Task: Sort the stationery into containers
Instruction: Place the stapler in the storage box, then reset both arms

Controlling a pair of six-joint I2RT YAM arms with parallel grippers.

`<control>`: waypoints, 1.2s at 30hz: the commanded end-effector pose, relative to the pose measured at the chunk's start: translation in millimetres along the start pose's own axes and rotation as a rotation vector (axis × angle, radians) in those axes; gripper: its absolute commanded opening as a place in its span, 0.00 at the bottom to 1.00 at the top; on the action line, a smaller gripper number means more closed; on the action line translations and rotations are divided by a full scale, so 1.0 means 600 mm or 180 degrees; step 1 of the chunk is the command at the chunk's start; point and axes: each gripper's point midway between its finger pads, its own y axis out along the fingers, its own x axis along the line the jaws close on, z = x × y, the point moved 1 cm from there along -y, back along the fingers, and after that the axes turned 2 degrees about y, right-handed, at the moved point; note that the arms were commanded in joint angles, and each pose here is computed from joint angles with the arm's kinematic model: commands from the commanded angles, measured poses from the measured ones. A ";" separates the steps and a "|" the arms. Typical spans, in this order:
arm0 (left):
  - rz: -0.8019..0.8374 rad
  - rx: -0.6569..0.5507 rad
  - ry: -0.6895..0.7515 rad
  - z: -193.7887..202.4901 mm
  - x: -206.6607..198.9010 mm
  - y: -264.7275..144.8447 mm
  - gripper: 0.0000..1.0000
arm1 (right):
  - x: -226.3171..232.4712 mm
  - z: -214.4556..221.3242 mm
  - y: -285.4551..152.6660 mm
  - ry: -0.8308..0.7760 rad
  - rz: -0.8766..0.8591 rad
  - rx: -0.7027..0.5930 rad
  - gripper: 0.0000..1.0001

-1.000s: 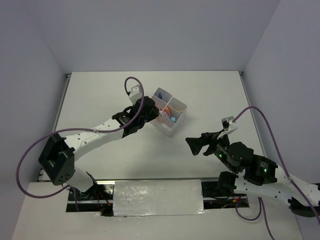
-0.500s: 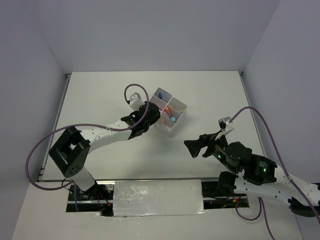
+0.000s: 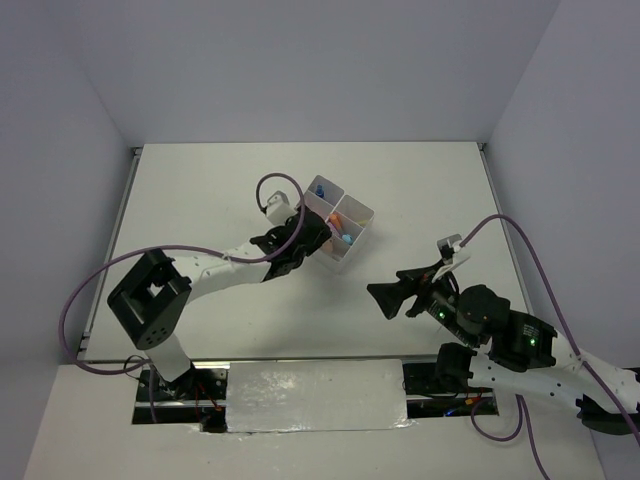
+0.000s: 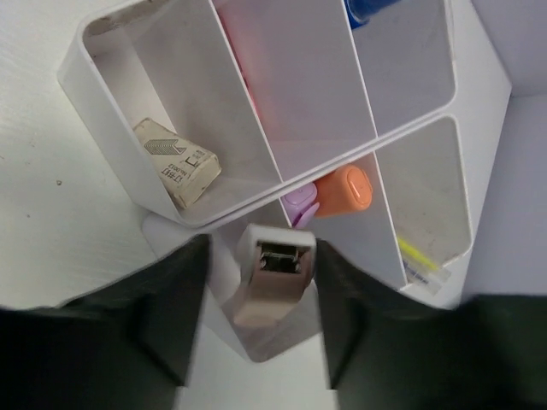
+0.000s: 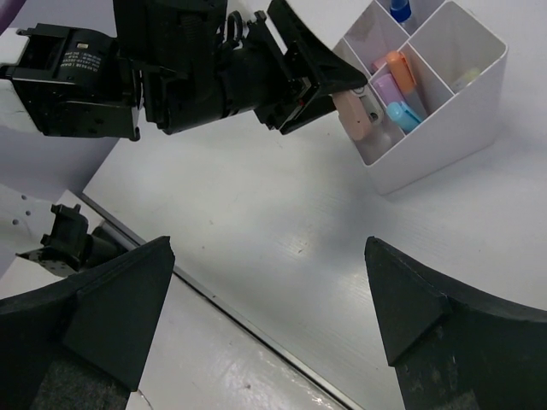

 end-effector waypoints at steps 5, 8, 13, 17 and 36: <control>0.0214 -0.0107 -0.0164 -0.010 -0.044 -0.024 0.84 | 0.019 -0.011 0.002 0.0015 -0.0160 -0.0057 1.00; 0.0263 -0.0117 -0.0161 -0.013 -0.047 -0.038 0.85 | 0.020 -0.012 0.002 0.0021 -0.0171 -0.0065 1.00; 0.0487 -0.0340 -0.0050 -0.065 -0.079 -0.113 0.88 | 0.012 -0.016 0.001 0.0041 -0.0075 -0.0103 1.00; 0.0449 -0.0535 0.0495 -0.116 -0.073 -0.181 0.99 | -0.016 -0.027 -0.007 0.0016 0.0241 -0.0143 1.00; -0.0262 -0.1657 0.1560 -0.386 0.239 -0.504 0.99 | -0.126 -0.183 -0.156 -0.0234 0.1482 -0.0542 1.00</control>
